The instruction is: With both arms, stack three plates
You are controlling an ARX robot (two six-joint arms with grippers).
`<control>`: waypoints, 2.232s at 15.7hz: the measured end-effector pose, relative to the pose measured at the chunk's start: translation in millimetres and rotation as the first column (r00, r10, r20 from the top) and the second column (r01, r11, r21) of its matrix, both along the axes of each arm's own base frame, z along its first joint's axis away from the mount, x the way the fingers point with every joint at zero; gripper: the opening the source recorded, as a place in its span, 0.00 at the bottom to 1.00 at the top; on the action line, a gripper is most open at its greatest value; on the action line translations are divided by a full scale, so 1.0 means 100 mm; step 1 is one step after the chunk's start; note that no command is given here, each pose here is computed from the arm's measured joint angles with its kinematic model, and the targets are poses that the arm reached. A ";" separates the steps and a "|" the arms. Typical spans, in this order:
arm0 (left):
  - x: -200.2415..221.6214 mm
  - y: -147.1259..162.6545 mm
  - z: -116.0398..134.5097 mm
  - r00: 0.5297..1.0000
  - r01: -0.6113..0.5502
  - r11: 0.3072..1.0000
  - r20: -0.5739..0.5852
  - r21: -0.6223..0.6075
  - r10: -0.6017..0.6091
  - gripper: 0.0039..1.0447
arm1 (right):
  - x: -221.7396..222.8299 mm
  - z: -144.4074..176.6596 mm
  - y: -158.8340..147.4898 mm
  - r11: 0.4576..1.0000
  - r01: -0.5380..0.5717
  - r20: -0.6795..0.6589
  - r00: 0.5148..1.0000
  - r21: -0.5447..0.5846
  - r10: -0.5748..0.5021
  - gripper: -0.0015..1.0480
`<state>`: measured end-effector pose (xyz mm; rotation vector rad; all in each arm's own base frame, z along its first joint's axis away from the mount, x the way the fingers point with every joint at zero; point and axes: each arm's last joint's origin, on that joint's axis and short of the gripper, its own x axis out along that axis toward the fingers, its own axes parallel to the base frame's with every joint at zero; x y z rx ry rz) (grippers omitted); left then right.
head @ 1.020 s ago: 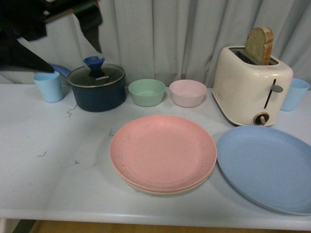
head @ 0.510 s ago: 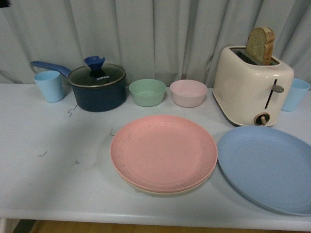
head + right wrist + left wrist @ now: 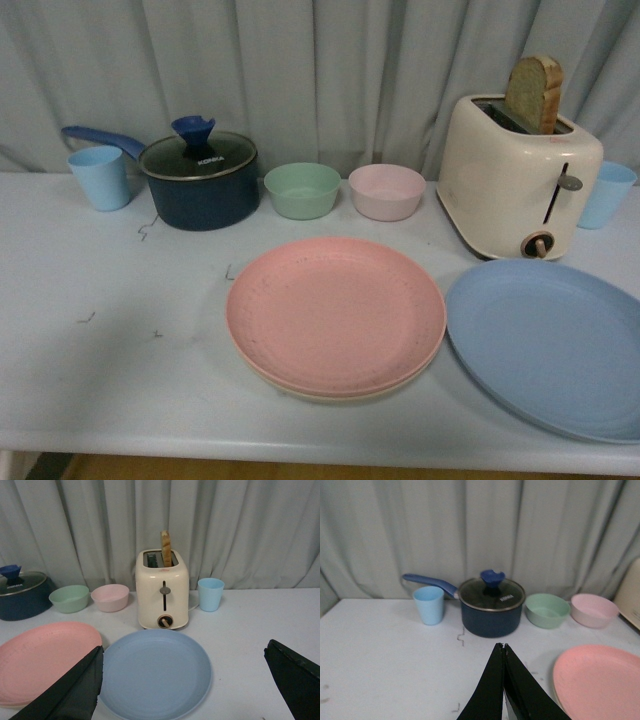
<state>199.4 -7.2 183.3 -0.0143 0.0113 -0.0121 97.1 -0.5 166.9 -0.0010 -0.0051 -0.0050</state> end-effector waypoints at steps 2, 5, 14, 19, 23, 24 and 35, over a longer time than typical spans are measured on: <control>-0.10 0.06 -0.05 1.000 -0.012 1.000 -0.010 0.001 0.012 0.01 | 0.00 0.00 0.00 1.000 0.000 0.000 1.000 0.000 0.000 0.94; -0.25 0.08 -0.06 1.000 -0.018 1.000 0.002 0.000 0.018 0.01 | 0.00 0.00 0.00 1.000 0.000 0.000 1.000 0.000 0.000 0.94; -0.69 0.07 -0.15 1.000 -0.013 1.000 0.016 0.000 0.013 0.01 | 0.00 0.00 0.00 1.000 0.000 0.000 1.000 0.000 0.000 0.94; -0.80 0.07 -0.13 1.000 -0.012 1.000 0.024 0.000 0.012 0.01 | 0.00 0.00 0.00 1.000 0.000 0.000 1.000 0.000 0.000 0.94; -0.85 0.07 -0.13 1.000 -0.013 1.000 0.023 0.000 0.013 0.01 | 0.00 0.00 0.00 1.000 0.000 0.000 1.000 0.000 0.000 0.94; -0.86 0.07 -0.13 1.000 -0.013 1.000 0.023 0.000 0.013 0.01 | 0.00 0.00 0.00 1.000 0.000 0.000 1.000 0.000 0.000 0.94; -1.02 0.07 -0.17 1.000 -0.012 1.000 0.015 0.000 0.012 0.01 | 0.00 0.00 0.00 1.000 0.000 0.001 1.000 0.000 0.000 0.94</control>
